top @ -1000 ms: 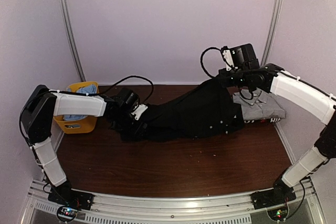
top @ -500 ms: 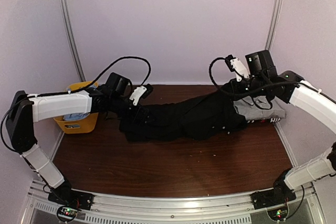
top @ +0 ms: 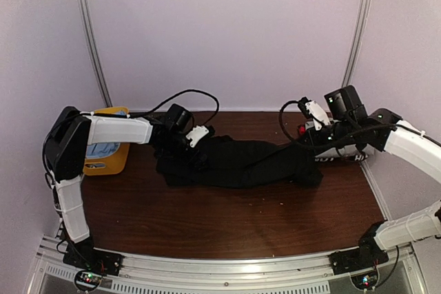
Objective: Fold and stack the long sleeve shirts
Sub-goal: Pick up the crumpled shirt from the center of the board.
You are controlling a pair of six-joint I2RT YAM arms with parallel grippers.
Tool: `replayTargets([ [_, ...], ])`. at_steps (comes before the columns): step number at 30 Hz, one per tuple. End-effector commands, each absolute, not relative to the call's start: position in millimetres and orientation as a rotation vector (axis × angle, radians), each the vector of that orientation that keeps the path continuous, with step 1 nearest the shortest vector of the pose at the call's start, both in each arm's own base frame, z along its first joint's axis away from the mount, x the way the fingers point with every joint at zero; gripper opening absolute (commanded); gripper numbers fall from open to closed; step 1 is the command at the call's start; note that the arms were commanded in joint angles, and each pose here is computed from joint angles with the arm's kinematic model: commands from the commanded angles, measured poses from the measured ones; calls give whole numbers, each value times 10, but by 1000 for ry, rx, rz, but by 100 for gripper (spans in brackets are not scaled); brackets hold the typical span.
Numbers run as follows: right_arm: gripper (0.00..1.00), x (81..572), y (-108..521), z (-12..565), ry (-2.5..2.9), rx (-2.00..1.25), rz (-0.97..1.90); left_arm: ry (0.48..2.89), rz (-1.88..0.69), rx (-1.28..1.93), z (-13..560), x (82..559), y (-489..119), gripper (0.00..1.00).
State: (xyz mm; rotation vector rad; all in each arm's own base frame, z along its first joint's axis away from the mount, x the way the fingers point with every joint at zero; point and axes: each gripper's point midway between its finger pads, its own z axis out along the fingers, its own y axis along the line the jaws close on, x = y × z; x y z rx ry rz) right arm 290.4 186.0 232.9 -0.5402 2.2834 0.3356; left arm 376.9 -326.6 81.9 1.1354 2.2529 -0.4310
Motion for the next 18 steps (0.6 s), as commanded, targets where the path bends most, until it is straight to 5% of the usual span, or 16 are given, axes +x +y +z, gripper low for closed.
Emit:
replayTargets([
  [1,0,2955,1891,2253,2302,-529,345,2225,-337,1216,767,3864,-3238,96],
  [7,0,3014,1928,2234,2313,-530,341,2270,-250,1189,577,3936,-3149,93],
  [18,0,3038,1916,2221,2315,-522,329,2266,-283,1100,651,4066,-3248,39],
])
